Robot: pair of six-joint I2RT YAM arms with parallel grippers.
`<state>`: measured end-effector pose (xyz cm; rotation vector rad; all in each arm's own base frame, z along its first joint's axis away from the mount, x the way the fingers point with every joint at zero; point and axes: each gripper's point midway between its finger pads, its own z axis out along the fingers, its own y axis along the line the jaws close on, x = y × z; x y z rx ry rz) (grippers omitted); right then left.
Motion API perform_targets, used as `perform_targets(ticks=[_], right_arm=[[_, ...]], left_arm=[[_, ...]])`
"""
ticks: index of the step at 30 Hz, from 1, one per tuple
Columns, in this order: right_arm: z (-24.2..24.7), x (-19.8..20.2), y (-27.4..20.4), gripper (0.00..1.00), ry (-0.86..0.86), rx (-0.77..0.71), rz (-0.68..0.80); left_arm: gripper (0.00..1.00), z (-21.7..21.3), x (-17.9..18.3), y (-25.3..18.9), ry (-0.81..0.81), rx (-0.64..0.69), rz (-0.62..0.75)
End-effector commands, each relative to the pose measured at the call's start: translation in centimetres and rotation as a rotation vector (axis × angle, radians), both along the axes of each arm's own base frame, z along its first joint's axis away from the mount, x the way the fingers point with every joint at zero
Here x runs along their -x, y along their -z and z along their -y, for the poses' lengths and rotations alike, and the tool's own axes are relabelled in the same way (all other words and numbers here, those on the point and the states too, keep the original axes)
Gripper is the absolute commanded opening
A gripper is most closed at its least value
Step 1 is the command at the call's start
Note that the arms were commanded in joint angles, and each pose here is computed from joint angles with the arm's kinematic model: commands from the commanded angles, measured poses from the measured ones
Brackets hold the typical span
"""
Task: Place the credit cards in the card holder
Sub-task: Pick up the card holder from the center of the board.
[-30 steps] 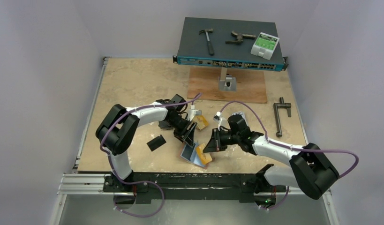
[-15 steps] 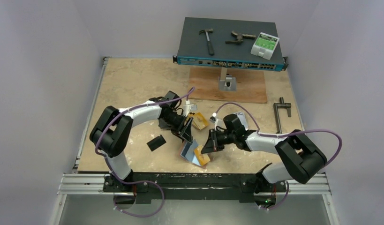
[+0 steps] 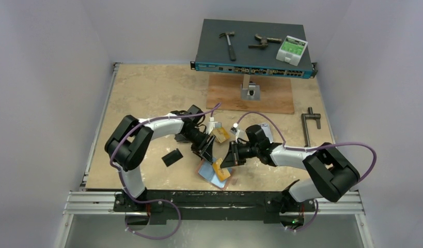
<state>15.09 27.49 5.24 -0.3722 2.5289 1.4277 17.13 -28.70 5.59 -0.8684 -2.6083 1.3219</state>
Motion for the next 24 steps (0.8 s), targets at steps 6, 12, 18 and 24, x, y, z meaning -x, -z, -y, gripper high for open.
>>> perform_targets(ticks=[6, 12, 18, 24], right_arm=[[-0.5, -0.5, -0.6, 0.00, -0.012, -0.023, 0.046], [-0.3, -0.2, -0.6, 0.00, -0.016, -0.023, 0.048], [-0.4, -2.6, -5.4, 0.00, 0.019, -0.060, 0.198], [1.8, -7.6, -16.9, 0.00, 0.215, -0.192, 0.544]], left_arm=[[0.28, -0.4, 0.0, 0.8, 0.085, -0.089, 0.155], [0.00, 0.0, 0.2, 0.8, 0.095, -0.076, 0.119], [0.00, 1.5, -1.7, -4.3, 0.049, 0.067, 0.093], [0.00, 1.2, -5.3, -16.9, -0.017, 0.269, 0.230]])
